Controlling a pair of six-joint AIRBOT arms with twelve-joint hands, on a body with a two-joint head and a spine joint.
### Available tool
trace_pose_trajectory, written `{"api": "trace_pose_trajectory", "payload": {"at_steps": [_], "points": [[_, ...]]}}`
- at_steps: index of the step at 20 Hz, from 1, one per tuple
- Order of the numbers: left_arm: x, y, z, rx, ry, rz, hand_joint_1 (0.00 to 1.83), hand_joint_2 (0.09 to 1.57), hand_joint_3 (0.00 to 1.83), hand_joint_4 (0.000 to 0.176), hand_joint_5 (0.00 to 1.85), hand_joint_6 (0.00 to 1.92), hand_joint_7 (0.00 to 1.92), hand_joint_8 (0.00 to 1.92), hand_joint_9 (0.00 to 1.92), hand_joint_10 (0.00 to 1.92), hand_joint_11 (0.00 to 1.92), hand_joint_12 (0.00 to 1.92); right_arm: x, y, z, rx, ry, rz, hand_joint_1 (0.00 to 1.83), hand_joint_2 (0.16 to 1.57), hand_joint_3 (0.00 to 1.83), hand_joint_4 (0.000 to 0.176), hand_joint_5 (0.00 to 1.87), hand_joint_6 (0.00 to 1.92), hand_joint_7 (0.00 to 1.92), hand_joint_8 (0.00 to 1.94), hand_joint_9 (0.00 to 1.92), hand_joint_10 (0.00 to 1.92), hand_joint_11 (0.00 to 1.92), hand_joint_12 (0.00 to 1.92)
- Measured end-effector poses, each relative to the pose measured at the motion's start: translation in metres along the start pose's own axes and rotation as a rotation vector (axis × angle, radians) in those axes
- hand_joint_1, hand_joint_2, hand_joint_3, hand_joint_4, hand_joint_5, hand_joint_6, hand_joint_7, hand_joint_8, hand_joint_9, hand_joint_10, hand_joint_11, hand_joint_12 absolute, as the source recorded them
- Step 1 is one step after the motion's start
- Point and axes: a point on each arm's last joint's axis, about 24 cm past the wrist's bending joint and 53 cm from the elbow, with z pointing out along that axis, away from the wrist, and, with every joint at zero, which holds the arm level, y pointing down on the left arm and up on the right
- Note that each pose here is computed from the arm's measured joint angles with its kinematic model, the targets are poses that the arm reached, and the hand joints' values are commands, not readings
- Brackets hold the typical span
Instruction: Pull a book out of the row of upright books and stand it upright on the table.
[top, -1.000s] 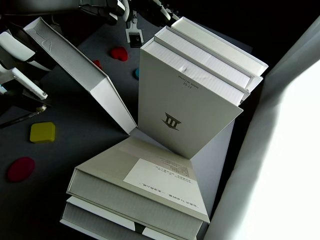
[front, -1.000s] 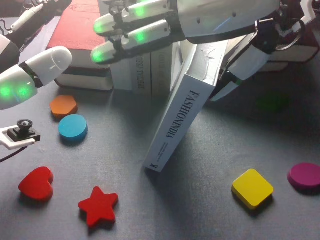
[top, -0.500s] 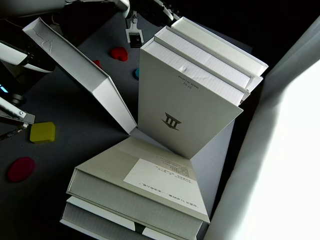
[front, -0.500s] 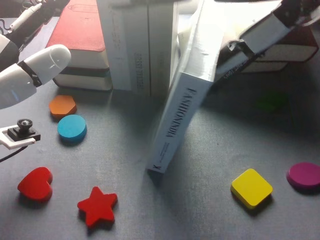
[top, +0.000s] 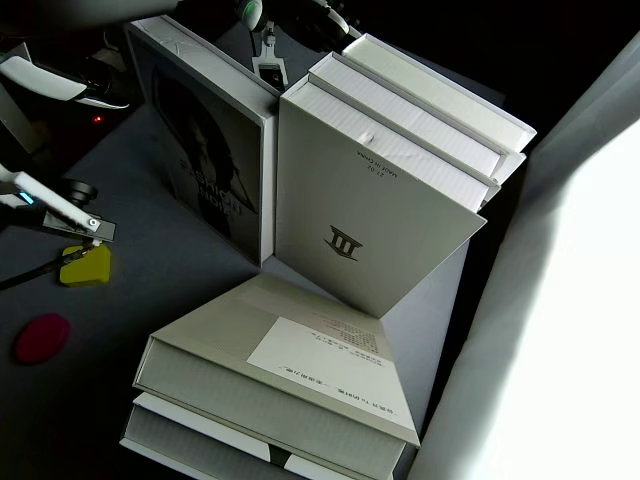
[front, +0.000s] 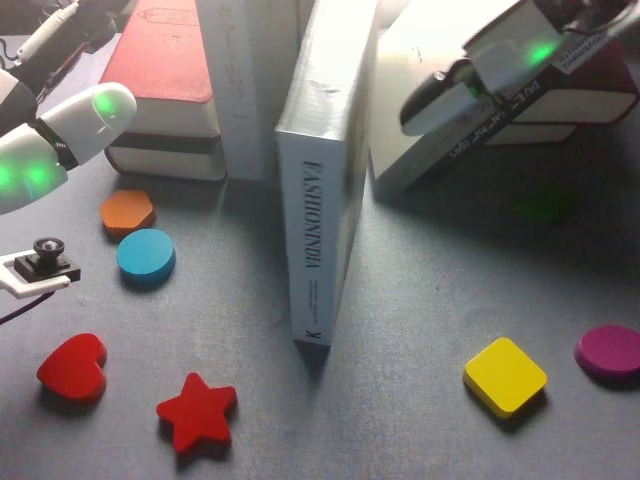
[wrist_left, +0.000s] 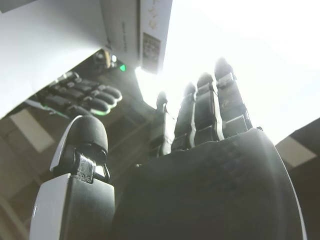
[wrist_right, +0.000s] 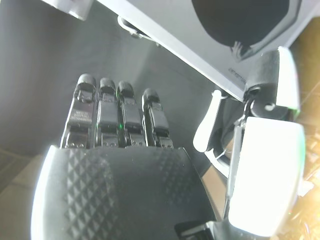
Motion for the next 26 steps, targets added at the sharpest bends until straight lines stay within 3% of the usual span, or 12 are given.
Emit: {"api": "trace_pose_trajectory", "payload": {"at_steps": [5,6,7,10,12,13,14,15,17,22,24,26], "points": [[-0.002,-0.001,-0.002,0.007,-0.008,-0.004,0.28,1.36,0.00,0.094,0.13,0.00,0.00,0.00,0.00,0.00,0.00,0.26,-0.004,-0.005,-0.011,0.019,-0.017,0.015,0.74,0.79,0.00,0.089,0.00,0.00,0.00,0.00,0.00,0.00,0.00,0.00],[-0.002,-0.002,-0.002,0.009,-0.008,-0.004,0.27,1.36,0.00,0.096,0.12,0.00,0.00,0.00,0.00,0.00,0.00,0.26,-0.005,-0.008,-0.015,0.027,-0.021,0.023,0.76,0.79,0.00,0.117,0.00,0.00,0.00,0.00,0.00,0.00,0.00,0.00],[-0.002,-0.002,-0.002,0.009,-0.008,-0.004,0.28,1.35,0.00,0.101,0.11,0.00,0.00,0.00,0.00,0.00,0.00,0.09,-0.006,-0.010,-0.019,0.035,-0.030,0.037,0.73,0.80,0.00,0.085,0.00,0.00,0.00,0.00,0.00,0.00,0.00,0.00],[-0.002,-0.003,-0.002,0.014,-0.009,-0.005,0.29,1.36,0.00,0.071,0.09,0.00,0.00,0.00,0.00,0.00,0.00,0.19,-0.007,-0.017,-0.038,0.067,-0.062,0.059,0.74,0.83,0.01,0.089,0.00,0.00,0.00,0.00,0.00,0.00,0.00,0.00],[-0.001,-0.004,-0.002,0.018,-0.014,-0.012,0.32,1.36,0.00,0.076,0.11,0.00,0.00,0.00,0.00,0.00,0.00,0.16,-0.015,-0.021,-0.054,0.093,-0.103,0.063,0.72,0.87,0.03,0.051,0.00,0.00,0.00,0.00,0.00,0.00,0.00,0.00],[-0.001,-0.005,-0.004,0.020,-0.013,-0.011,0.32,1.37,0.00,0.077,0.10,0.00,0.00,0.00,0.00,0.00,0.00,0.12,-0.018,-0.025,-0.061,0.107,-0.128,0.082,0.70,0.88,0.03,0.001,0.00,0.00,0.00,0.00,0.00,0.00,0.00,0.00],[-0.001,-0.005,-0.005,0.022,-0.011,-0.011,0.31,1.39,0.01,0.048,0.10,0.00,0.00,0.00,0.00,0.00,0.00,0.12,-0.020,-0.030,-0.068,0.122,-0.148,0.106,0.63,1.10,0.07,0.000,0.00,0.00,0.00,0.00,0.00,0.00,0.00,0.00],[-0.001,-0.005,-0.005,0.021,-0.016,-0.014,0.32,1.39,0.00,0.046,0.11,0.00,0.00,0.00,0.00,0.00,0.00,0.19,-0.017,-0.036,-0.075,0.140,-0.157,0.124,0.53,1.16,0.08,0.027,0.00,0.00,0.00,0.00,0.00,0.00,0.00,0.00],[-0.003,-0.005,-0.006,0.021,-0.023,-0.014,0.32,1.39,0.00,0.044,0.11,0.00,0.00,0.00,0.00,0.00,0.00,0.33,-0.010,-0.049,-0.087,0.184,-0.180,0.168,0.28,1.30,0.07,0.012,0.00,0.00,0.00,0.00,0.00,0.00,0.00,0.00],[-0.006,-0.006,-0.006,0.028,-0.033,-0.014,0.32,1.39,0.00,0.040,0.11,0.00,0.00,0.00,0.00,0.00,0.00,0.41,-0.005,-0.068,-0.117,0.219,-0.289,0.320,0.05,1.29,0.04,0.000,0.00,0.00,0.00,0.00,0.00,0.00,0.00,0.00],[-0.007,-0.009,-0.008,0.036,-0.041,-0.018,0.27,1.36,0.00,0.079,0.07,0.00,0.00,0.00,0.00,0.00,0.00,0.11,0.005,-0.074,-0.133,0.229,-0.329,0.389,0.06,1.28,0.02,0.000,0.00,0.00,0.00,0.00,0.00,0.00,0.00,0.00],[-0.011,-0.012,-0.012,0.042,-0.048,-0.012,0.37,1.35,0.00,0.076,0.05,0.00,0.00,0.00,0.00,0.00,0.00,0.00,0.009,-0.077,-0.147,0.232,-0.366,0.432,0.11,1.31,0.03,0.000,0.00,0.00,0.00,0.00,0.00,0.00,0.00,0.00]]}}
